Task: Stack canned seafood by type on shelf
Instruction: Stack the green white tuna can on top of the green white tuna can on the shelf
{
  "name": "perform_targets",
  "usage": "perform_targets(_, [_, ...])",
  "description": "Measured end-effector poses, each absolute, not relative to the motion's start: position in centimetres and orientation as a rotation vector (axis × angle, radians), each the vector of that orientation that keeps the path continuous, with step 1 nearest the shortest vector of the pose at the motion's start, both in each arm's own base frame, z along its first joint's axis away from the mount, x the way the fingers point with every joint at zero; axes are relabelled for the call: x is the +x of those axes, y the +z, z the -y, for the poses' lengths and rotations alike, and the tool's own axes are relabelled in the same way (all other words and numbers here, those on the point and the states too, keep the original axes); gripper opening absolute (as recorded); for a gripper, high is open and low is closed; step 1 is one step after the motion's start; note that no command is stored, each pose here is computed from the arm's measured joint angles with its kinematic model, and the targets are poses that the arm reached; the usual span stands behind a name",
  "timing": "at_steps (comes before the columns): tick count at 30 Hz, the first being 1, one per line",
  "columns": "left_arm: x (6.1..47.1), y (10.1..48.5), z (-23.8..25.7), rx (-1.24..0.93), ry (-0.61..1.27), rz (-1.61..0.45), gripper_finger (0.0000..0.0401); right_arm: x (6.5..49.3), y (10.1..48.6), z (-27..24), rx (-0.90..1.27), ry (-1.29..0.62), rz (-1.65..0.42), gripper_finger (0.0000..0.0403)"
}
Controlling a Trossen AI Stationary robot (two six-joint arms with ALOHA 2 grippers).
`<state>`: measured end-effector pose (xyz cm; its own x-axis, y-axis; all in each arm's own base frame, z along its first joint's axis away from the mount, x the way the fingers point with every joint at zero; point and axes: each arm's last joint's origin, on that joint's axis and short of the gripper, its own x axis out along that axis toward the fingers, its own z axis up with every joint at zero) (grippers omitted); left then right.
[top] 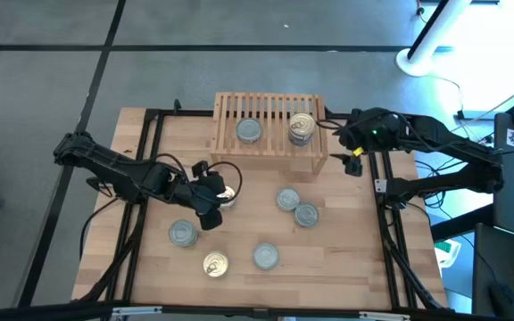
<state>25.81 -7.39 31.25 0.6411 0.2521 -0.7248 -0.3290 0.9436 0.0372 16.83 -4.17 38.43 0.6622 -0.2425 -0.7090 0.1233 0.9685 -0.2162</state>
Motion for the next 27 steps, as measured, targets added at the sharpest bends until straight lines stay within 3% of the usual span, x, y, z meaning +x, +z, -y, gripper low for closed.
perform_targets(12, [27.4, 31.9, 8.3, -0.108, 0.188, -0.695, 0.0117, 18.9, 34.8, 1.5, -0.062, 0.005, -0.804, 0.0303])
perform_targets(20, [30.0, 29.1, 10.6, -0.017, 0.109, -0.731, 0.0117, 19.8, 33.3, -2.2, -0.054, 0.013, -0.749, 0.0303])
perform_targets(27, [32.2, 26.5, 13.4, -0.001, -0.068, -0.716, 0.0117, 20.4, 31.3, -5.0, -0.018, 0.172, -0.724, 0.0303])
